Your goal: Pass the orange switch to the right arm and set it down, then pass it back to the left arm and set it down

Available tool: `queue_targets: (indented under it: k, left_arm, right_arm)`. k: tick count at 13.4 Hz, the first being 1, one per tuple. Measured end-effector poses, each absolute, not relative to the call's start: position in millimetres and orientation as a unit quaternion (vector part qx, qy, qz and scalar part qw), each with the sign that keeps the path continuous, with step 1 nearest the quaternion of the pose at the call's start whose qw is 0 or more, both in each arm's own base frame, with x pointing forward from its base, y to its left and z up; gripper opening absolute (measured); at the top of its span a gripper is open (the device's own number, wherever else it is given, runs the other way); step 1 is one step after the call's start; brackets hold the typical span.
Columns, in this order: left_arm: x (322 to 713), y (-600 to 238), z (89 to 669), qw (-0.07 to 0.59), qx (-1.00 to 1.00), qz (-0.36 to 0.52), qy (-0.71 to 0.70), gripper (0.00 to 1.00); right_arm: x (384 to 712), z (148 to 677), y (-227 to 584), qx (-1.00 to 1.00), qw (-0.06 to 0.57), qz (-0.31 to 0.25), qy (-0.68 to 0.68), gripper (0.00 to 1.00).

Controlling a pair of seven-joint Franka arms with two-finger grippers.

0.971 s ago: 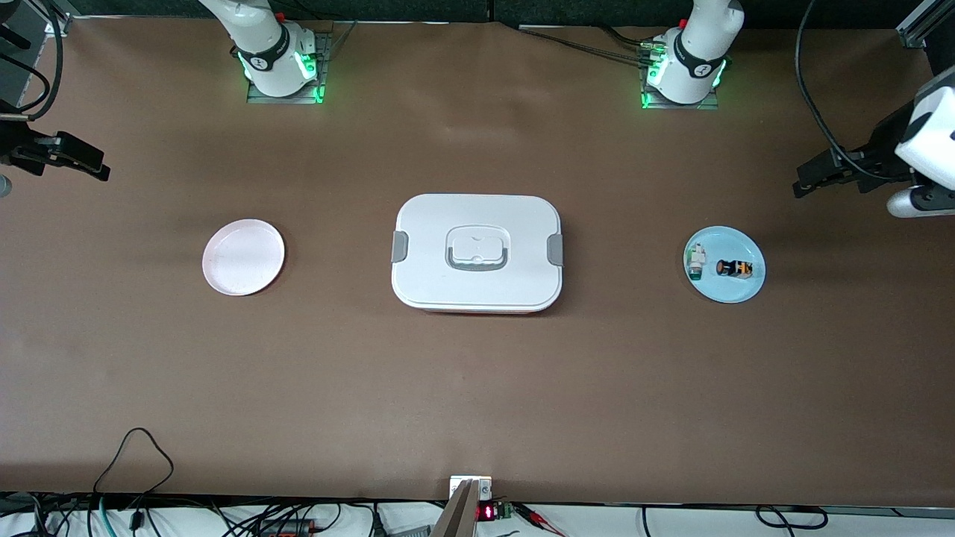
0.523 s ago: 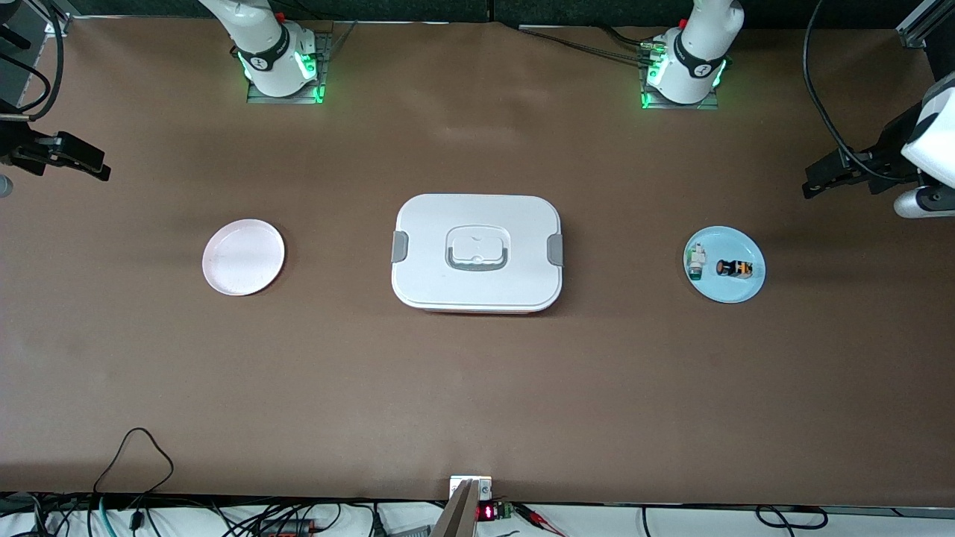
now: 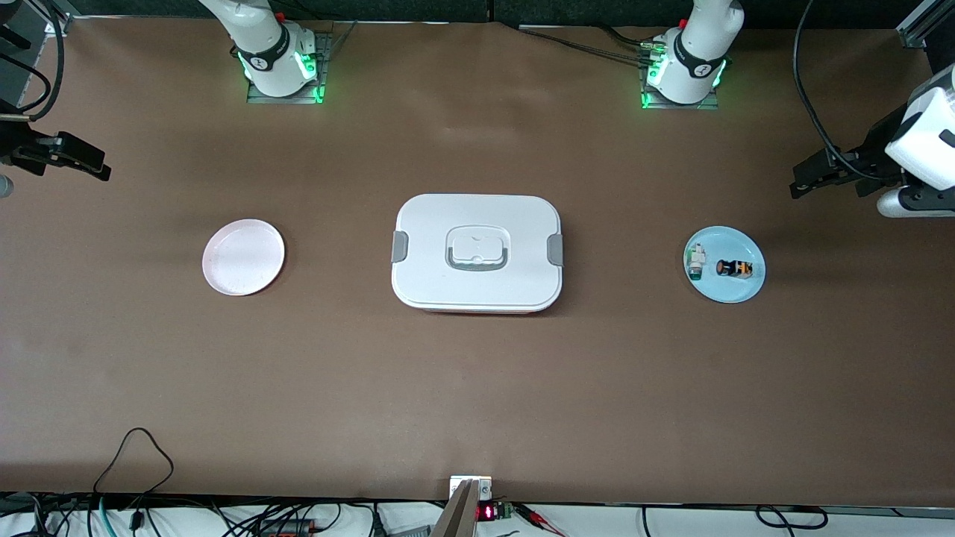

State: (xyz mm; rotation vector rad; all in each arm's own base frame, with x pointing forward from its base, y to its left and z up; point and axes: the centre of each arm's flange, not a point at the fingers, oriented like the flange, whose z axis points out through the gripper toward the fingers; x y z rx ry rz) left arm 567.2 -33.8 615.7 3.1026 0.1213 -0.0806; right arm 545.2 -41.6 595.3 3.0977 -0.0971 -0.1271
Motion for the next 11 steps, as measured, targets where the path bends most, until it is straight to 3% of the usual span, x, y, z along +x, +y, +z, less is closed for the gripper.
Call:
queue_targets:
  k: [11]
  left_arm:
    - [567.2, -36.8, 614.1, 0.013, 0.999, -0.026, 0.032, 1.0]
  right_arm:
    - [545.3, 594.8, -41.6, 0.998, 0.02, -0.041, -0.031, 1.0]
